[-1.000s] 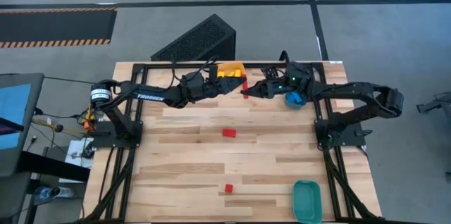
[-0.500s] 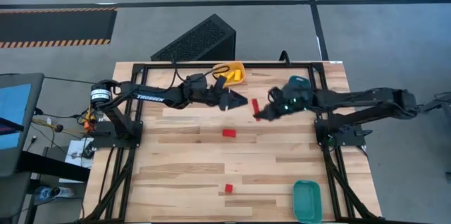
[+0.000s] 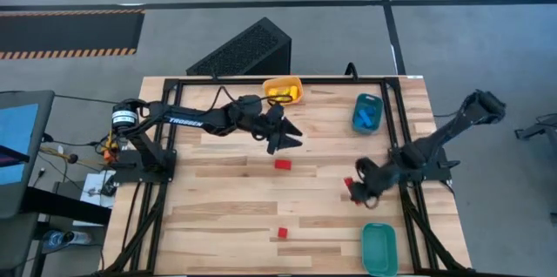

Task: Sort & place blocks by color
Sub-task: Put the bottom left red block into the green bin

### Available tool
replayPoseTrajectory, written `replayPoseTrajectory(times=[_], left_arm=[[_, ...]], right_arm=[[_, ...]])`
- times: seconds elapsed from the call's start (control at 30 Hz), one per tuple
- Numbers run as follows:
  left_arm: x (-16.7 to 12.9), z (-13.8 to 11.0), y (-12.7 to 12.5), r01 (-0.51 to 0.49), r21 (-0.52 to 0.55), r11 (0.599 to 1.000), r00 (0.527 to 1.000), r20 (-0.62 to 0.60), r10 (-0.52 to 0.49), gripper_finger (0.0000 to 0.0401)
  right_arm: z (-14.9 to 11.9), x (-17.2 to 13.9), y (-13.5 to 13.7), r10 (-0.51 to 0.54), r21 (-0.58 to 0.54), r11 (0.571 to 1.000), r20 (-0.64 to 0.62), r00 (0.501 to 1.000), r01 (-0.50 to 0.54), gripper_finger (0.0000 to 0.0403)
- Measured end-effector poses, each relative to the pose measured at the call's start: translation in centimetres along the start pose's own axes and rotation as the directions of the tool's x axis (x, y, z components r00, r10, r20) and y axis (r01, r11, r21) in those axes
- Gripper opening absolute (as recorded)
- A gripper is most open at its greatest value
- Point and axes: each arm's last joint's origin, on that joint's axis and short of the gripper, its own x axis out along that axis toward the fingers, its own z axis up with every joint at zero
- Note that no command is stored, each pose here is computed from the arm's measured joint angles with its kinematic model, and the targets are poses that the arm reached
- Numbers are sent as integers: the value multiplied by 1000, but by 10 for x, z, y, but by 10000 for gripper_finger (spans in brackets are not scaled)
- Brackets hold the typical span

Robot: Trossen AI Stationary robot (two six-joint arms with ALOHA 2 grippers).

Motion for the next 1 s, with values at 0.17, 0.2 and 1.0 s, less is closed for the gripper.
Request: replayPoseTrajectory(times=[0.17, 0.2, 1.0], left_arm=[[-2, -21, 9, -69, 67, 995, 977, -198, 81, 245], [-2, -25, 10, -86, 84, 993, 967, -231, 103, 245], [-6, -39, 15, -119, 274, 954, 918, -337, 211, 245]], right_arm=[[-41, 4, -2, -70, 45, 996, -119, 990, 76, 115], [-49, 3, -1, -85, 48, 995, -139, 987, 93, 115], [-150, 70, -9, -230, 57, 959, -411, 882, 276, 121]])
